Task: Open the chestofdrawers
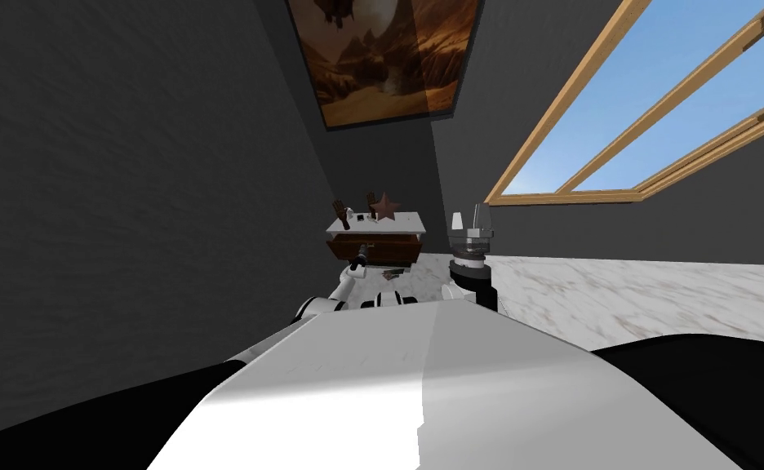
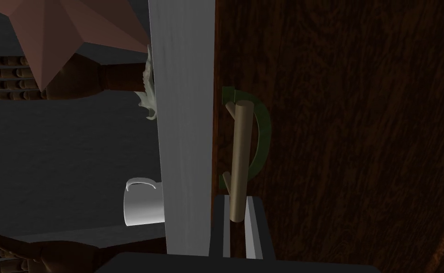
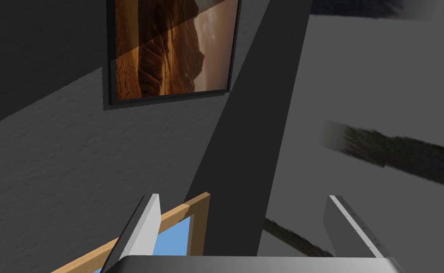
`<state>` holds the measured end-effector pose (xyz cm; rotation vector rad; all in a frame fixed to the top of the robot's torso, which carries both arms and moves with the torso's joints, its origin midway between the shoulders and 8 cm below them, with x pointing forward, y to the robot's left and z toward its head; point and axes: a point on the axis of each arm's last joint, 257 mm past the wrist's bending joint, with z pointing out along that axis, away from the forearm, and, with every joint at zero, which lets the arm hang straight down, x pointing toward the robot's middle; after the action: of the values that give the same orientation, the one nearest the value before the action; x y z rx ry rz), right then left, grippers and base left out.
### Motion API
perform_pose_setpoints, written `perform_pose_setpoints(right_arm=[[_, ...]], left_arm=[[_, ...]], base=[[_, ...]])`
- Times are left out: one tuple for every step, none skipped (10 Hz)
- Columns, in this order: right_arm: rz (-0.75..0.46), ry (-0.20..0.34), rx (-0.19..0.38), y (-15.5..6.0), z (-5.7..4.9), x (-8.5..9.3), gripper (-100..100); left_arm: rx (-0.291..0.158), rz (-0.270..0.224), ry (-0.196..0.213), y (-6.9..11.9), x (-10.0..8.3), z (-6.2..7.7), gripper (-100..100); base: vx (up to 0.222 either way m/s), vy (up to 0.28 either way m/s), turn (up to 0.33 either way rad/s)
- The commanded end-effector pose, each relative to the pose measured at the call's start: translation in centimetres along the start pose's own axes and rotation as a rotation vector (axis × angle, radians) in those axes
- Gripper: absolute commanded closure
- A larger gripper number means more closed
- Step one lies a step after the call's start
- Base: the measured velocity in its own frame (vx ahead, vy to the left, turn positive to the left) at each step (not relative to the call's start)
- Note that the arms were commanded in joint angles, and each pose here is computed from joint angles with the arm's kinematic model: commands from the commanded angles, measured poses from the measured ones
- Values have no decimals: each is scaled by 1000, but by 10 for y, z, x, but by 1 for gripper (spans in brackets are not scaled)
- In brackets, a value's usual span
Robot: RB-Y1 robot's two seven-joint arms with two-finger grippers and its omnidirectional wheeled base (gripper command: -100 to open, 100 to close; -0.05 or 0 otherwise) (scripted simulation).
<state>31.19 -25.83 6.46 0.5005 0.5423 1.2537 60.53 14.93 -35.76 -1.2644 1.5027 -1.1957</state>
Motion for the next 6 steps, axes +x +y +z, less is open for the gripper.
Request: perform_pose_setpoints(right_arm=[[0,0,0,0,0,0,0],[0,0,0,0,0,0,0],[0,0,0,0,0,0,0],[0,0,0,0,0,0,0],[0,0,0,0,0,0,0],[0,0,0,0,0,0,0]], left_arm=[[15,9,26,-7,6,-2,100],[17,14,44,-8,13,-3,100],[20,18,63,-9,21,-5,100],[20,18,63,-9,21,-5,100],[22,22,82,-9,28,-7,100],[24,25,101,-10,36,-9,100]], base=[[-20,-21,93],[-31,-19,189],[-40,-25,194],[-31,-16,68],[-29,-8,116],[-43,-14,197]])
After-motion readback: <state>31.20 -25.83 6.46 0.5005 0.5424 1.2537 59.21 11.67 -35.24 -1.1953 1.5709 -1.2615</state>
